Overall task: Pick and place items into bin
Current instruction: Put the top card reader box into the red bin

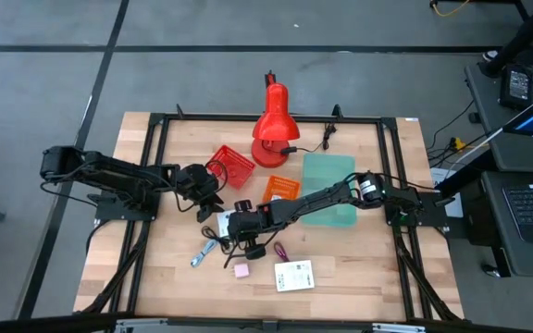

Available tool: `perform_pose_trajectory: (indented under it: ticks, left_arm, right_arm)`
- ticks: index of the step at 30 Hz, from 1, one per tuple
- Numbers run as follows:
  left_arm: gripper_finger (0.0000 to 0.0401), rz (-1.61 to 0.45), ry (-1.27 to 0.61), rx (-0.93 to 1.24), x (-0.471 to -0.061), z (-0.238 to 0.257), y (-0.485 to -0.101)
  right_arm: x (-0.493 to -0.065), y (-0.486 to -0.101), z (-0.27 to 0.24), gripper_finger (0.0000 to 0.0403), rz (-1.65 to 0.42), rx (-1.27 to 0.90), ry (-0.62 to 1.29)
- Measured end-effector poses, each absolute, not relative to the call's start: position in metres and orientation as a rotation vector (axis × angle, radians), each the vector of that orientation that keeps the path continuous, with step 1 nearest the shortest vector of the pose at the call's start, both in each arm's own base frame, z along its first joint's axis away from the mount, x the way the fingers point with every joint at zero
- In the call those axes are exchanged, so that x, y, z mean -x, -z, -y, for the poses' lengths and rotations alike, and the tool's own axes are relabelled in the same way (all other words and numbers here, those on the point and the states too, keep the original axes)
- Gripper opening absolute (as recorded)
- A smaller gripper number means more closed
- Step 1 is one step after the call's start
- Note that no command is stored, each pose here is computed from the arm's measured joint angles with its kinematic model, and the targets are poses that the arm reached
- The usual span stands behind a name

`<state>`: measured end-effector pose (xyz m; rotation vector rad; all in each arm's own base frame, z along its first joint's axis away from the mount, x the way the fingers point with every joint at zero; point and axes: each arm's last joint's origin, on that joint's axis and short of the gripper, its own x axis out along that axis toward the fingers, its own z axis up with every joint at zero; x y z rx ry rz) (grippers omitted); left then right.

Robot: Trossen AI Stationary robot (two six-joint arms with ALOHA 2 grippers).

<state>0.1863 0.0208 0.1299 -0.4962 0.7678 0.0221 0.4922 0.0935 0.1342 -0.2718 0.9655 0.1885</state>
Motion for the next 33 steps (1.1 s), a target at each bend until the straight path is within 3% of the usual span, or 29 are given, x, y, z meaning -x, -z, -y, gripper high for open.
perform_pose_trajectory:
  ticks: [33]
  left_arm:
    - [0.0166,-0.775,0.004,0.609,-0.1864,-0.019,-0.1305]
  right_arm:
    - [-0.4919,-0.1322,-0.0939,0.0,-0.972,0.264,-0.206]
